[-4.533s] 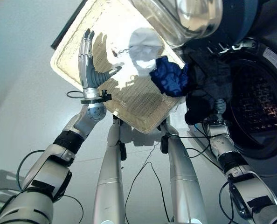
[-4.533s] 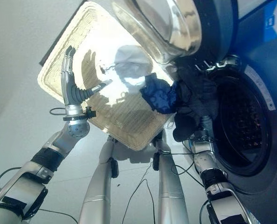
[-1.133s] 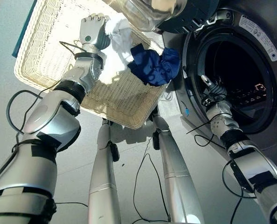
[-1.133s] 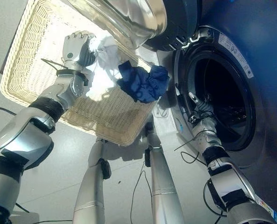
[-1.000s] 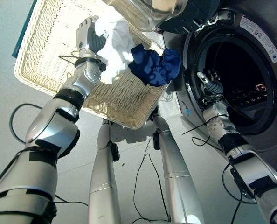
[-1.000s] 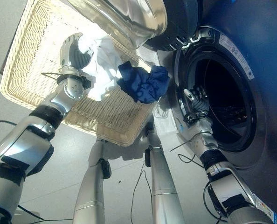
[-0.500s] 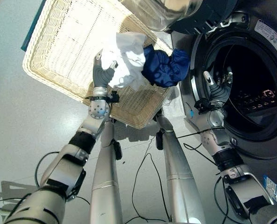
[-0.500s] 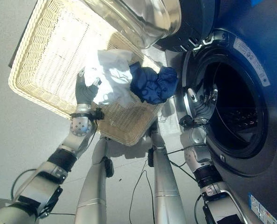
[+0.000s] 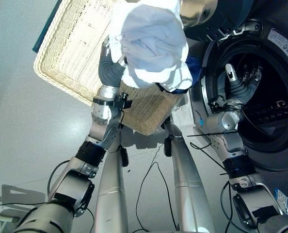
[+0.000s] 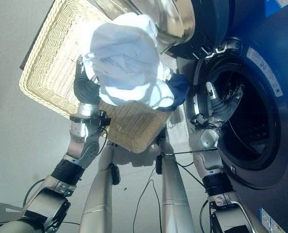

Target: Put the clothes into the washing machine.

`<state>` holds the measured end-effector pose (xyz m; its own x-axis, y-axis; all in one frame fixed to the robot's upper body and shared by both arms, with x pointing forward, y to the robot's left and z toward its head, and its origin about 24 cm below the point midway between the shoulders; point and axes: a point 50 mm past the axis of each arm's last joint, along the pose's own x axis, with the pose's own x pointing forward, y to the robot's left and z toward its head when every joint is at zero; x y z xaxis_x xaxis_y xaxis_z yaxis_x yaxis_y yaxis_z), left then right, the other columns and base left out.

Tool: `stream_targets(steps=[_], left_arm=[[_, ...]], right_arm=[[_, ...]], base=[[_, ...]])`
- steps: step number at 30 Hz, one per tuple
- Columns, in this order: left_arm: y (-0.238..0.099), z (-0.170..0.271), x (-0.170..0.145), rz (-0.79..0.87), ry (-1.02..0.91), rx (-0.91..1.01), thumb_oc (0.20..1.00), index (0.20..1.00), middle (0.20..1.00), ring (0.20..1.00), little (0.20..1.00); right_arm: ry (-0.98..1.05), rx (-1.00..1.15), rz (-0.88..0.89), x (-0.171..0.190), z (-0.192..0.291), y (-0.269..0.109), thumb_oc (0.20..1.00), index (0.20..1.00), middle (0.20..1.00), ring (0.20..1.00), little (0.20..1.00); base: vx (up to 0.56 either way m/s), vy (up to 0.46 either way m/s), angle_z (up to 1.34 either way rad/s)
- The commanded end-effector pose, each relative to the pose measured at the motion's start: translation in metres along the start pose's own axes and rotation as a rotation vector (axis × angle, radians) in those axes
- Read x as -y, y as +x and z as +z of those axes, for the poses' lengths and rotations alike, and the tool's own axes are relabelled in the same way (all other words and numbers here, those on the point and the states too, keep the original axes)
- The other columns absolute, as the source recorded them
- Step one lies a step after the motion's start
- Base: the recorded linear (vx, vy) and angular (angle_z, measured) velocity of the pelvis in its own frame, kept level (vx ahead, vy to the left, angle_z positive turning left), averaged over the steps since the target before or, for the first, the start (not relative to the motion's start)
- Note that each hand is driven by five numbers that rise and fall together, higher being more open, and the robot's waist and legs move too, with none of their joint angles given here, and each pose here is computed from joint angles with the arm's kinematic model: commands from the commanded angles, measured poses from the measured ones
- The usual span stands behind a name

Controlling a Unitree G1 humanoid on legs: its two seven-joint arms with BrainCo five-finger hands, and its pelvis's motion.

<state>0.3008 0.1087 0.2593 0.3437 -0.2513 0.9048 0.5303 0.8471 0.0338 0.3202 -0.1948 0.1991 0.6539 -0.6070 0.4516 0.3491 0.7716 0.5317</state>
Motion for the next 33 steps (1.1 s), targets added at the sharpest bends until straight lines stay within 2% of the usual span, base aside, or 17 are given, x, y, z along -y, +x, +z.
stream_targets(steps=[1,8,11,19,33], left_arm=[[0.017,0.034,0.022,-0.156,-0.033,0.209,0.200,0.200,0.200,0.200,0.200],[0.020,0.040,0.034,-0.248,0.138,0.186,0.200,0.200,0.200,0.200,0.200],[0.018,0.039,0.032,-0.286,0.173,0.171,0.200,0.200,0.200,0.200,0.200],[0.019,0.030,0.043,-0.366,0.345,0.131,0.200,0.200,0.200,0.200,0.200],[0.024,0.018,0.050,-0.438,0.545,0.075,0.200,0.200,0.200,0.200,0.200]], right_arm=[[0.113,0.133,0.170,-0.003,0.032,-0.008,1.000,1.000,1.000,1.000,1.000],[0.288,-0.112,0.727,-0.044,0.024,-0.035,1.000,1.000,1.000,1.000,1.000],[0.365,-0.160,0.865,-0.054,0.026,-0.042,1.000,1.000,1.000,1.000,1.000],[0.542,-0.263,1.045,-0.082,0.031,-0.058,1.000,1.000,1.000,1.000,1.000],[0.689,-0.191,1.200,-0.106,0.057,-0.067,1.000,1.000,1.000,1.000,1.000]], base=[[0.00,0.000,0.00],[0.00,0.000,0.00],[0.00,0.000,0.00],[0.00,-0.001,0.00],[0.00,-0.001,0.00]])
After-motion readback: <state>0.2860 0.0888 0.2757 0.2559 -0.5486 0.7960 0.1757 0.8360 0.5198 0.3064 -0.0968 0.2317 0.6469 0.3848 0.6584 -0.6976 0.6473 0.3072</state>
